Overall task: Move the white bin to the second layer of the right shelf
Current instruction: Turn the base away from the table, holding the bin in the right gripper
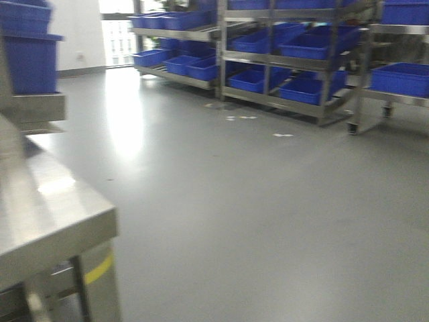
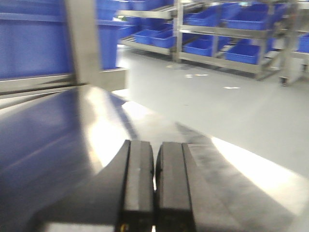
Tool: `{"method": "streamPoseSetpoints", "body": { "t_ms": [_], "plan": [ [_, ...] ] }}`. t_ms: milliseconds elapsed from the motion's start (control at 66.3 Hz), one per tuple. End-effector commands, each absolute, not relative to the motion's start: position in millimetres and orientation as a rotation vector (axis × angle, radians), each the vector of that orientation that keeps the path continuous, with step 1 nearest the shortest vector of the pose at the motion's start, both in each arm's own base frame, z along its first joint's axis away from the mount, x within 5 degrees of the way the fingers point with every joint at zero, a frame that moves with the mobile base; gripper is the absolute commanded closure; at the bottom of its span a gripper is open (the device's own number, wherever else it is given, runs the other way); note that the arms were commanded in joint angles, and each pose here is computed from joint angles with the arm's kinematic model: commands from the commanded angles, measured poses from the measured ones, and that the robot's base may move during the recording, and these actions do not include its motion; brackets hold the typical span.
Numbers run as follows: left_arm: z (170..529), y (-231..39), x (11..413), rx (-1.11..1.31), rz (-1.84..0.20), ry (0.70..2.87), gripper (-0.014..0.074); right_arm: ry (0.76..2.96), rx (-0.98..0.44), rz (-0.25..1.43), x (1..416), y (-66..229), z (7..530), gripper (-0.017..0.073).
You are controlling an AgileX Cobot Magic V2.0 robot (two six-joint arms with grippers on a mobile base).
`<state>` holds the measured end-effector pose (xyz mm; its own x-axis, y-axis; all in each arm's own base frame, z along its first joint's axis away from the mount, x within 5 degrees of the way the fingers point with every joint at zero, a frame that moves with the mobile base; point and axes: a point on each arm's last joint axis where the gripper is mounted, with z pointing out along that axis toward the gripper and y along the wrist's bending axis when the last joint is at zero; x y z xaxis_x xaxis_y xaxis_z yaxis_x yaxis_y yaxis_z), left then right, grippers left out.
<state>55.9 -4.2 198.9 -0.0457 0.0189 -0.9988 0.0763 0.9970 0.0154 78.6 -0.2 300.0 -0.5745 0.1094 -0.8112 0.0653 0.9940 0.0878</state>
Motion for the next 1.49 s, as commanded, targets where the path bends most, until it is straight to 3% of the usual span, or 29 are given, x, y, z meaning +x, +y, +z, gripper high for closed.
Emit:
{"method": "streamPoseSetpoints", "body": {
  "t_ms": [0, 1478],
  "plan": [
    [195.1, -4.5, 56.3, 0.072, -0.053, 1.551, 0.0509, 2.068, 0.112, 0.053, 82.0, -0.9, 316.5, 0.0511],
    [195.1, -4.5, 56.3, 0.072, -0.053, 1.551, 0.0509, 2.084, 0.113, 0.052, 81.3, -0.9, 315.3, 0.0511]
  ]
}}
